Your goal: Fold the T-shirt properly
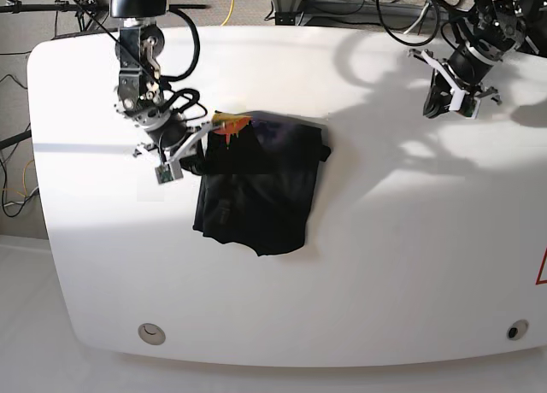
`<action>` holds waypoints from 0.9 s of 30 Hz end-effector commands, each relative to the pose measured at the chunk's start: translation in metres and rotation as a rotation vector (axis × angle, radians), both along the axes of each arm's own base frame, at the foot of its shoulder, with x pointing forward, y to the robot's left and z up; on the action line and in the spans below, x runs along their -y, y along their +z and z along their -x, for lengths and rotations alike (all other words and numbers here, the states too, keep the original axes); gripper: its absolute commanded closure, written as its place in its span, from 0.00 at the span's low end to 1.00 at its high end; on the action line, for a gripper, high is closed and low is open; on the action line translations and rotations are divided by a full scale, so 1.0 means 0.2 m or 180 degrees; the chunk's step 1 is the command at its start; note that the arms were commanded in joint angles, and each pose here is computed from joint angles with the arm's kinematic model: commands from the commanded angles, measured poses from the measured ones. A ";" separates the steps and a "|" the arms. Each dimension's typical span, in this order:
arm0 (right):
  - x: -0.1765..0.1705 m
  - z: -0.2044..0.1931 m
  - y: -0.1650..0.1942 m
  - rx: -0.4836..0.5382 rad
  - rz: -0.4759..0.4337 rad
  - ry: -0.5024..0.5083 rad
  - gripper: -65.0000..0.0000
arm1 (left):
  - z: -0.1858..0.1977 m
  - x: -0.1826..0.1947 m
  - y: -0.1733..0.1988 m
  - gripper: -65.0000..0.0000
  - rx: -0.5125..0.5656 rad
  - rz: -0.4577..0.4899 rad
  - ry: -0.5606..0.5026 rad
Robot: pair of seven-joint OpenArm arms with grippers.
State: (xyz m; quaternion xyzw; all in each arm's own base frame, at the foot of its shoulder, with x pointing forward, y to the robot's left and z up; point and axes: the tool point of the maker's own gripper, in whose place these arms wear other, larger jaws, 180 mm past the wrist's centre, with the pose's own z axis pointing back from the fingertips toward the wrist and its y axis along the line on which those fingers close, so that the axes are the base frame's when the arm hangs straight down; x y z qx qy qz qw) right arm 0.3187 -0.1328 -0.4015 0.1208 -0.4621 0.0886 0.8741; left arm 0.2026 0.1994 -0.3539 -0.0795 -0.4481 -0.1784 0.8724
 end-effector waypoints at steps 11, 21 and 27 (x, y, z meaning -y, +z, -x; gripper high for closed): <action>0.19 0.31 0.26 0.0541 0.0296 -0.0146 1.00 | 0.18 -0.27 0.20 1.00 0.0120 -0.0501 0.0486; 0.25 0.37 0.35 0.0583 0.0415 -0.0275 1.00 | 0.19 -0.34 0.29 1.00 0.0194 -0.0704 0.0660; 0.23 0.44 0.22 0.0192 0.0370 -0.0351 1.00 | 0.14 -0.18 0.13 1.00 0.0107 -0.0439 0.0361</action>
